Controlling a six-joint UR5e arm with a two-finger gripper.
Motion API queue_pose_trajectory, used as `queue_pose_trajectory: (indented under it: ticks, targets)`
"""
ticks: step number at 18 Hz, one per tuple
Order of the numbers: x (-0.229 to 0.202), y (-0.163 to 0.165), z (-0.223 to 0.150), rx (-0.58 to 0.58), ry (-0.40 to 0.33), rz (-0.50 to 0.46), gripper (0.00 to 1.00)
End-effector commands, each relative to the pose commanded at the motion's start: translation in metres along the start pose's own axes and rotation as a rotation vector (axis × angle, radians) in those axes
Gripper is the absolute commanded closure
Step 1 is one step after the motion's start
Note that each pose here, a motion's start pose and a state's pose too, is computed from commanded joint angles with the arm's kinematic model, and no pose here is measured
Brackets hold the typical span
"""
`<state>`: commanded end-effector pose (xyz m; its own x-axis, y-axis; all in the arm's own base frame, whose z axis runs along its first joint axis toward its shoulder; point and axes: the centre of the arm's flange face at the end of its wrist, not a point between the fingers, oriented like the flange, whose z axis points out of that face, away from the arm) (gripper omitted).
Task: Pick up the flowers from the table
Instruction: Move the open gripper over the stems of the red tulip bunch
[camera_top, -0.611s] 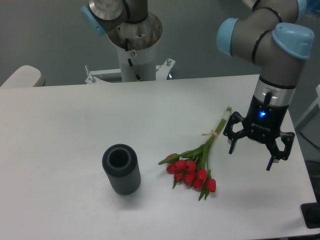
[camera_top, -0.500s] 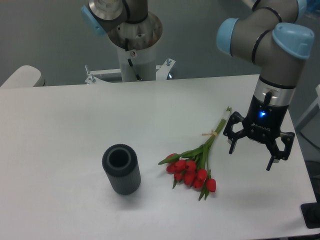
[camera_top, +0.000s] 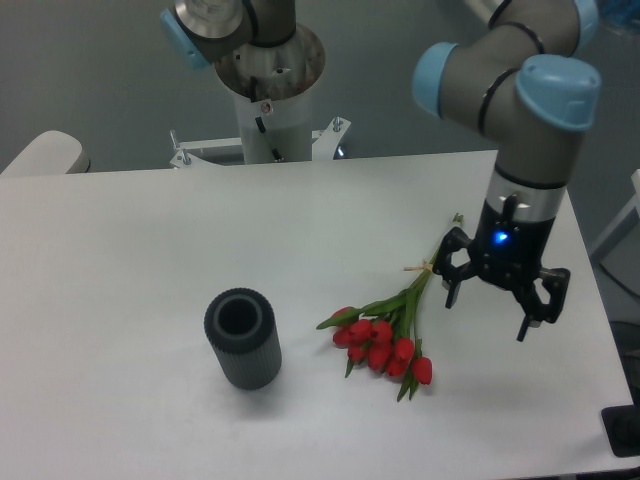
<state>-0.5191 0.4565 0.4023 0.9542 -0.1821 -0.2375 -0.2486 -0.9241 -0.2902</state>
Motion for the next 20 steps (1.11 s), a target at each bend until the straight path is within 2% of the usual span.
queue_pose_trajectory:
  ticks: [3, 7, 11, 12, 16, 20]
  targets:
    - [0.013, 0.001, 0.001, -0.042, 0.004, -0.019, 0.00]
    - [0.035, 0.018, 0.024, -0.075, 0.052, -0.157, 0.00]
    - [0.050, 0.056, 0.057, -0.258, 0.063, -0.199, 0.00]
    - [0.051, 0.060, 0.060, -0.274, 0.059, -0.204, 0.00]
    - [0.066, 0.077, 0.081, -0.303, 0.099, -0.287, 0.00]
    - [0.078, 0.085, 0.097, -0.308, 0.130, -0.292, 0.00]
